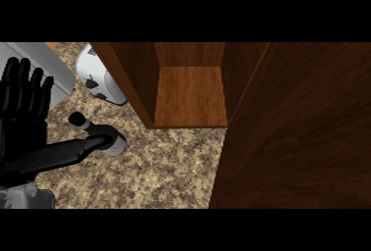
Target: Pick up the wine, place it into the cabinet and close the cabinet
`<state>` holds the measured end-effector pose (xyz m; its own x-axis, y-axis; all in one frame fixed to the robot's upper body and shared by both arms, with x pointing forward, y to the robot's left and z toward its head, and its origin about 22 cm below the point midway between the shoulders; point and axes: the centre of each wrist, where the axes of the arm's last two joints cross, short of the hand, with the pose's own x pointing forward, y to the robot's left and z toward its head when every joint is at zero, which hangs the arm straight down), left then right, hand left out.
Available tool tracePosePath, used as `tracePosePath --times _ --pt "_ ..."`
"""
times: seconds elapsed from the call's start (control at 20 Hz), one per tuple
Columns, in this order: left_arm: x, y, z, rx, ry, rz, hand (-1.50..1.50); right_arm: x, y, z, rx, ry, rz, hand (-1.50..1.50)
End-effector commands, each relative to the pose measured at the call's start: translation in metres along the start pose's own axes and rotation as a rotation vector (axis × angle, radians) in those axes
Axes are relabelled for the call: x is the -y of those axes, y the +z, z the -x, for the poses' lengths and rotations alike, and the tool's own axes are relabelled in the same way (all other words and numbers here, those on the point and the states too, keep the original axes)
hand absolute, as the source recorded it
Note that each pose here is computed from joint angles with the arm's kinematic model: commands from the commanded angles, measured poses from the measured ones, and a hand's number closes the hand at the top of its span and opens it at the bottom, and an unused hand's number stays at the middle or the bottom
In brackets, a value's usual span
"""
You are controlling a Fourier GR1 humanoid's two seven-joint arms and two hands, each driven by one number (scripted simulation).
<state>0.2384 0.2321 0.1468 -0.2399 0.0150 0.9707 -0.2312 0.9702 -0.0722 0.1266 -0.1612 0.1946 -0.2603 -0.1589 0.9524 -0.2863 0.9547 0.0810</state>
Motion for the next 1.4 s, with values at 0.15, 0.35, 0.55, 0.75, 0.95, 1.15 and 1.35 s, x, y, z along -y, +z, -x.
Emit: tracePosePath --times 0.15,0.35,0.55,0.75,0.95,1.15,1.35 --pt "-0.01 0.0 0.034 -0.003 -0.022 -0.042 -1.5 0.003 0.03 -0.035 0.091 0.043 0.051 -1.5" --pt "-0.02 0.0 0.062 -0.034 -0.02 -0.044 -1.5 0.01 0.024 -0.04 0.08 0.064 0.039 -1.5" --pt "-0.045 0.025 0.092 -0.061 -0.033 -0.075 -1.5 -0.007 0.024 -0.033 0.09 0.039 0.038 -1.5" --pt "-0.04 0.024 0.108 -0.051 -0.039 -0.086 -1.5 -0.002 0.024 -0.033 0.073 0.072 0.025 -1.5" --pt "-0.061 0.033 0.118 -0.074 -0.069 -0.099 -1.5 -0.004 0.032 -0.036 0.063 0.05 0.041 -1.5" --pt "-0.073 0.042 0.143 -0.1 -0.073 -0.096 -1.5 -0.002 0.035 -0.037 0.084 0.056 0.026 -1.5" --pt "-0.078 0.04 0.161 -0.118 -0.076 -0.123 -1.5 -0.006 0.043 -0.038 0.073 0.031 0.02 -1.5"
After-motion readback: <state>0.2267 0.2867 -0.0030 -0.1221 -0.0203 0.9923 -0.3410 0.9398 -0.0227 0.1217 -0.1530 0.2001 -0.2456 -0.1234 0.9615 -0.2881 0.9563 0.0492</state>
